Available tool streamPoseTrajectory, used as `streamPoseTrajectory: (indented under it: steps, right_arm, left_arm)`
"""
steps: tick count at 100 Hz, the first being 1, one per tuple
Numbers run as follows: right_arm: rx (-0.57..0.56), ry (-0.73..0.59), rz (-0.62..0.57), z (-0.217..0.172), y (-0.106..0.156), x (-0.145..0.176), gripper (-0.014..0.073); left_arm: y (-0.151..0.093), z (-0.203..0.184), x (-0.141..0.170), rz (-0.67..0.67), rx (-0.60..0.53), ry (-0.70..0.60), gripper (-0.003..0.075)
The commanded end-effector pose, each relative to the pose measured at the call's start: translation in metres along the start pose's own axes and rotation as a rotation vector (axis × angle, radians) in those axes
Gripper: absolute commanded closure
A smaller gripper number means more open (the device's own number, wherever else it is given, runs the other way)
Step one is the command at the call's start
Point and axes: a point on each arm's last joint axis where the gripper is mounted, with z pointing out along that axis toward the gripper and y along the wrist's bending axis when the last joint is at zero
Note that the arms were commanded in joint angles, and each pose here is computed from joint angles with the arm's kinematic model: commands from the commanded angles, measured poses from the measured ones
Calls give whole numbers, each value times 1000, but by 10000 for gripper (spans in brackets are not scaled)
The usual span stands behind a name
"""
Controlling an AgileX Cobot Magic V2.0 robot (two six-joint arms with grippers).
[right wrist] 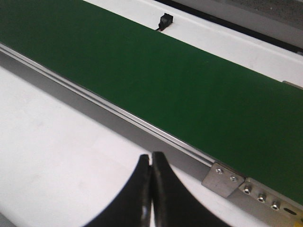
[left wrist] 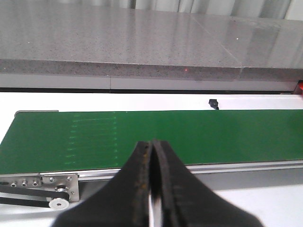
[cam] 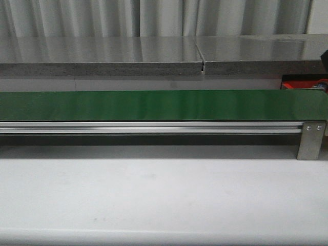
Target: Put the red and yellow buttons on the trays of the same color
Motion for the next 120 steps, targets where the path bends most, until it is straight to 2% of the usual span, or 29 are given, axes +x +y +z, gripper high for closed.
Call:
streamPoseTrajectory:
  steps: [1, 31, 44, 57, 71, 77, 95, 120]
  right_arm:
    - [22, -64, 44, -6, -2, -12, 713]
    - [53, -72, 104, -17, -1, -13, 713]
    - [151, -89, 109, -32, -5, -11, 713]
    - [262, -180, 203, -48, -9, -7, 713]
    - [316, -229, 224, -57, -8, 10, 713]
    - [318, -250, 233, -57, -6, 20, 713]
    - [273, -396, 135, -65, 9, 45, 713]
    - [266, -506, 116, -79, 19, 72, 713]
  left_arm:
    - [-1, -2, -14, -17, -6, -88, 741]
    - [-1, -2, -14, -17, -6, -88, 741]
    - [-1, -2, -14, -17, -6, -88, 741]
    - [-1, -2, -14, -17, -6, -88, 741]
    - [-1, -2, -14, -17, -6, -88, 741]
    - [-1, -2, -14, -17, -6, -88, 741]
    - [-1, -2, -14, -17, -6, -88, 741]
    - [-1, -2, -14, -17, -6, -88, 741]
